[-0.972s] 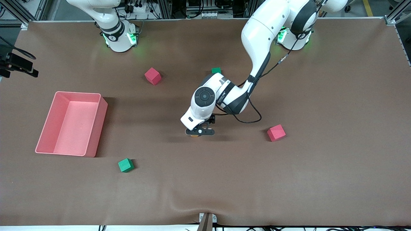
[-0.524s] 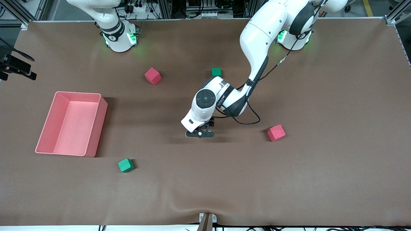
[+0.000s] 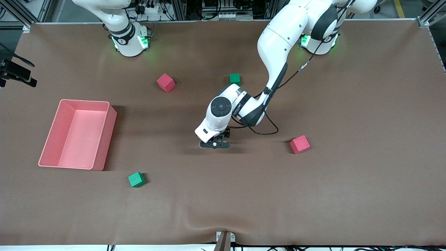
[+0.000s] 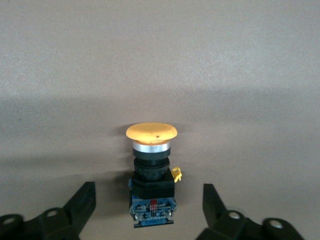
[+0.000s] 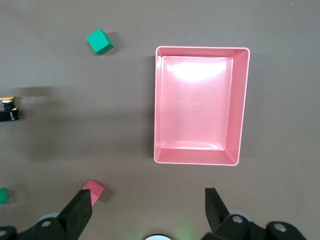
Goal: Place and upright button with both arms
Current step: 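Lower the left gripper around the button's blue base and close it, then lift the button with the left gripper, then lower the button upright onto the table with the left gripper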
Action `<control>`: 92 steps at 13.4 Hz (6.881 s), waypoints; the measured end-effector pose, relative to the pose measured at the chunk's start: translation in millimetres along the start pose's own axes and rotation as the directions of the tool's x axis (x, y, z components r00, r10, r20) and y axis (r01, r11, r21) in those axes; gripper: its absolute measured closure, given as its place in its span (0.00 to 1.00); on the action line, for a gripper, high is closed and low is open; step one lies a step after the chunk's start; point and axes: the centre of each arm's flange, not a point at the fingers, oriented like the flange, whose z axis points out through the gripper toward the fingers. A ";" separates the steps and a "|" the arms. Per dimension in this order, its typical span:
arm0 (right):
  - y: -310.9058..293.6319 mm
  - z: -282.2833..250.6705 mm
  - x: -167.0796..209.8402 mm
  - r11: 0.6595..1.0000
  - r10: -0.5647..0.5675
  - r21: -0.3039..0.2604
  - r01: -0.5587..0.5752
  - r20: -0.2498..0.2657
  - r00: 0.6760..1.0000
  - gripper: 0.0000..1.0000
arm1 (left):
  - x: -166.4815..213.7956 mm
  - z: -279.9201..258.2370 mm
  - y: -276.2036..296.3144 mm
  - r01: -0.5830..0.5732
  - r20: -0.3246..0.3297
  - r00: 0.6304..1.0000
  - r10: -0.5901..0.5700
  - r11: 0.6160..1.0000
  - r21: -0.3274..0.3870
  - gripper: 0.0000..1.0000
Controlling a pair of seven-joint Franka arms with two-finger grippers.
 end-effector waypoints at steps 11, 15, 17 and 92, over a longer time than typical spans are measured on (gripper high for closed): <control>3.0 -0.3 -0.2 1.000 0.005 -0.002 -0.005 -0.001 1.000 0.00 | 0.5 -0.7 0.1 -0.007 -0.002 1.000 0.007 1.000 -0.001 0.28; 3.1 -0.4 0.0 1.000 0.006 -0.003 -0.006 -0.002 1.000 0.00 | 1.8 -0.9 0.1 -0.007 -0.010 1.000 0.007 1.000 -0.006 0.29; 4.5 -0.6 0.0 1.000 0.008 -0.004 -0.008 -0.004 1.000 0.00 | 1.9 -0.4 -0.1 -0.007 -0.010 1.000 0.007 1.000 -0.005 0.35; 6.1 -7.0 -0.2 1.000 0.013 -0.006 -0.014 -0.019 1.000 0.00 | -163.5 115.7 4.9 0.301 -0.955 0.280 0.093 0.936 0.180 0.60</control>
